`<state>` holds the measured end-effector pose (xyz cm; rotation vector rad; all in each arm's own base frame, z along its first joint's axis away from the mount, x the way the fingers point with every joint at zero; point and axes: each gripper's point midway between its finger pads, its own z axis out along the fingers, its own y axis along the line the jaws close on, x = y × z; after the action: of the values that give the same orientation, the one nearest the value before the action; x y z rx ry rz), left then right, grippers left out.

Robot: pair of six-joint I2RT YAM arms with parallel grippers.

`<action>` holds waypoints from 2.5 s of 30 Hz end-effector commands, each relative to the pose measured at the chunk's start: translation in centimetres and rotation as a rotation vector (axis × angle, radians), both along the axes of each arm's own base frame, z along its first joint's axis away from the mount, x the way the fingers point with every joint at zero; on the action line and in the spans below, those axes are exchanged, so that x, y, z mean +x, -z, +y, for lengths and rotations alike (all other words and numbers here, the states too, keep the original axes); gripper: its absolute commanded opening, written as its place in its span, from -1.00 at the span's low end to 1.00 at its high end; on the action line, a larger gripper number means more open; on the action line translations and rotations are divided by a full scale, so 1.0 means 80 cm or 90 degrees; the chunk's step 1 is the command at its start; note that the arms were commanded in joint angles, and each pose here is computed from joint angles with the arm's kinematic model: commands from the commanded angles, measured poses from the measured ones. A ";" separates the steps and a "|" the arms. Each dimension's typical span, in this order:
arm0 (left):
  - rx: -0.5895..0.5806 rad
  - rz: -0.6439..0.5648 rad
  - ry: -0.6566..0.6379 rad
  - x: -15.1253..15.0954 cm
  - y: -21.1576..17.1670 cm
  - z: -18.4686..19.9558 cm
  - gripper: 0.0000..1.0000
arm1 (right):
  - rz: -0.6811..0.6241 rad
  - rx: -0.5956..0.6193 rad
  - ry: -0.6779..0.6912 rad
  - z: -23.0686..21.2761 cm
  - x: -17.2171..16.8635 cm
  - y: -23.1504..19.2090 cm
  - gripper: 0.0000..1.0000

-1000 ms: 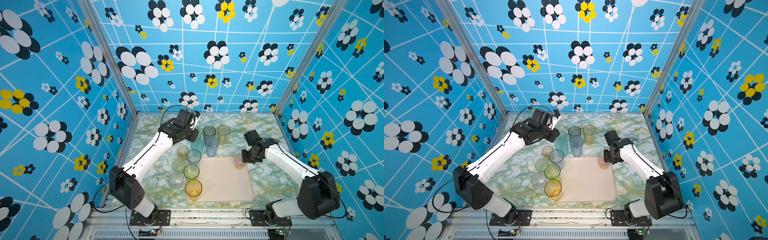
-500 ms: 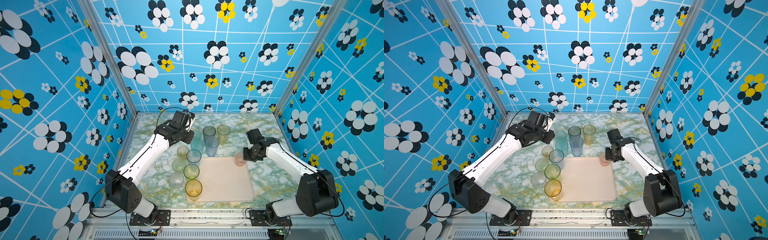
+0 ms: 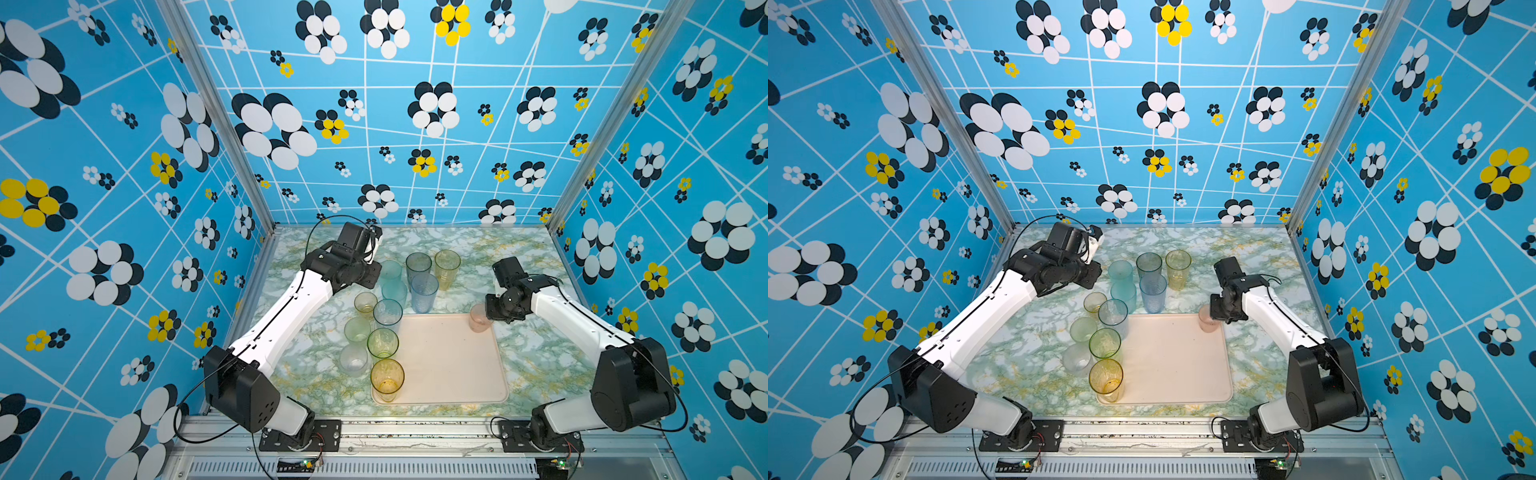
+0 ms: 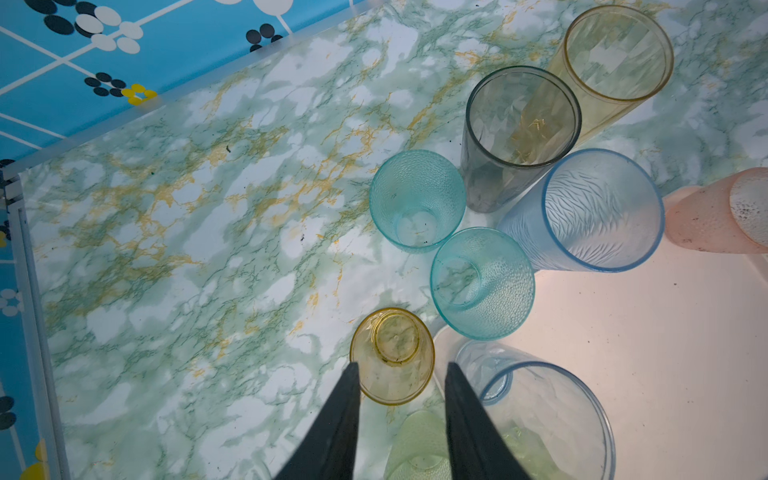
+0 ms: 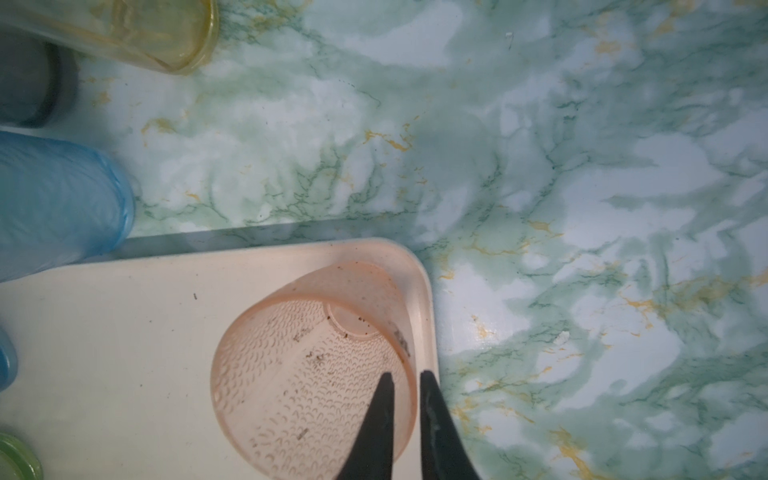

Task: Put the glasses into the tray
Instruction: 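Lower the left gripper toward the amber cup nearest the robot, then close the left gripper on the amber cup rim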

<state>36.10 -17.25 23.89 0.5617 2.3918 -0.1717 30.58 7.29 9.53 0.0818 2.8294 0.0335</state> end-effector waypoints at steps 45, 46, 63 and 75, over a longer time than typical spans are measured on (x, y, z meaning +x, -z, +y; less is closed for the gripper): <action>-0.048 0.220 -0.139 -0.009 0.158 0.071 -0.48 | -0.139 0.048 0.022 -0.017 -0.014 -0.093 -0.21; -0.048 0.223 -0.139 -0.008 0.160 0.071 -0.48 | -0.140 0.048 0.022 -0.017 -0.014 -0.094 -0.21; -0.027 0.241 -0.141 0.000 0.182 0.072 -0.51 | -0.139 0.048 0.018 -0.017 -0.014 -0.092 -0.22; -0.017 0.244 -0.135 0.009 0.184 0.069 -0.68 | -0.134 0.046 0.016 -0.017 -0.014 -0.089 -0.20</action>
<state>36.15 -11.79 9.03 0.2677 2.7968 -0.2499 29.90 6.18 16.80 0.1356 2.6034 0.1376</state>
